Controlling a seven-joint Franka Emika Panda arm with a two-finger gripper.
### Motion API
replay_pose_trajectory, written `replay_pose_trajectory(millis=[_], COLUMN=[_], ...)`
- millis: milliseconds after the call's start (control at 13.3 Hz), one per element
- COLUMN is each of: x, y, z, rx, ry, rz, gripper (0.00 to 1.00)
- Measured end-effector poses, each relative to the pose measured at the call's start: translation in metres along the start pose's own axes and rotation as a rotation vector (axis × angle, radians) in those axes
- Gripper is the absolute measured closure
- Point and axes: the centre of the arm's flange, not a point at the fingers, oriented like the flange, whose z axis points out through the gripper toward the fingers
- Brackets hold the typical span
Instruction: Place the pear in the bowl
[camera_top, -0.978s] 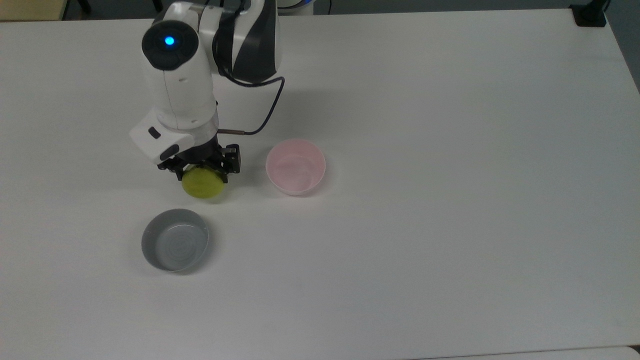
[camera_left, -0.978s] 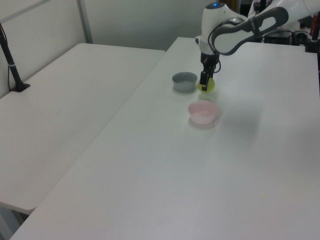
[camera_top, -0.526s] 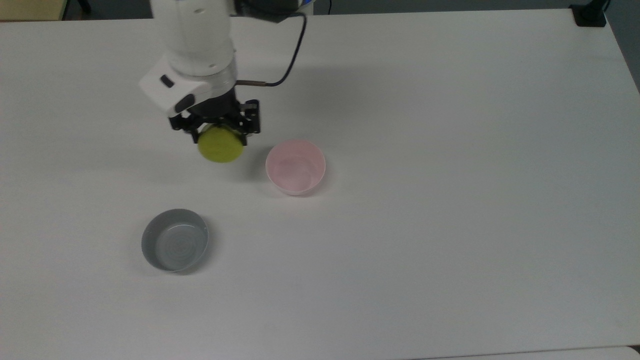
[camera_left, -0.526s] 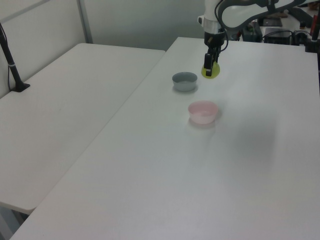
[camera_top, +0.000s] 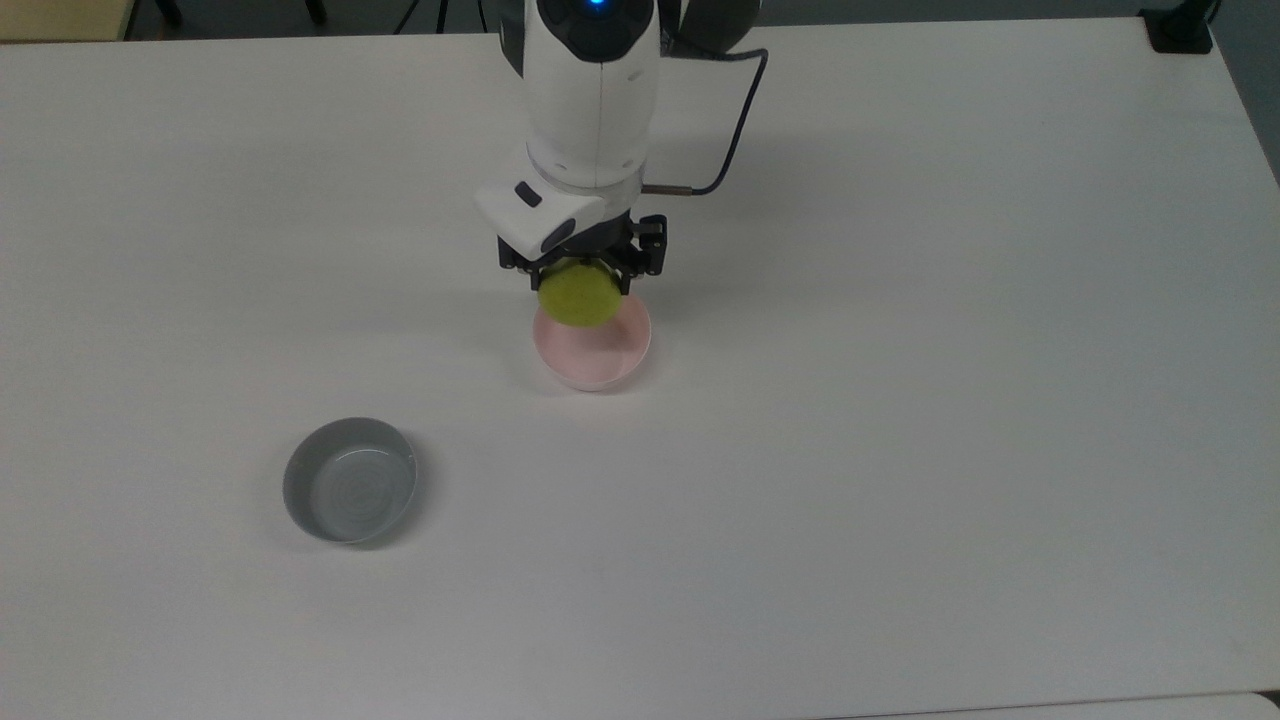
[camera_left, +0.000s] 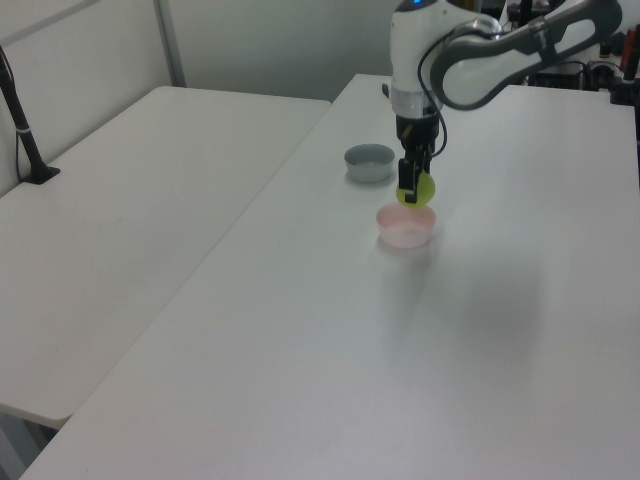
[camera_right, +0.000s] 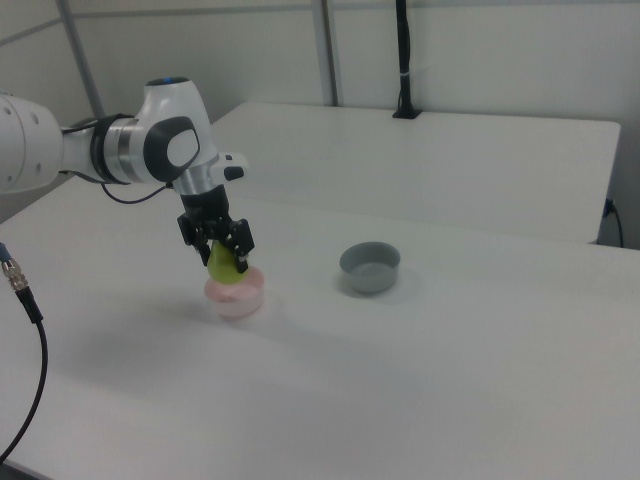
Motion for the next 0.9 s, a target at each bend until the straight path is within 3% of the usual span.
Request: replay_pose_trajectory(millis=[602, 903], x=[0.009, 0.009], y=[-0.008, -0.008], z=[0.039, 0.038], rx=[0.007, 0.008], ry=[0.047, 0.050], rz=[-0.001, 0.010], gripper=[0.14, 0.00])
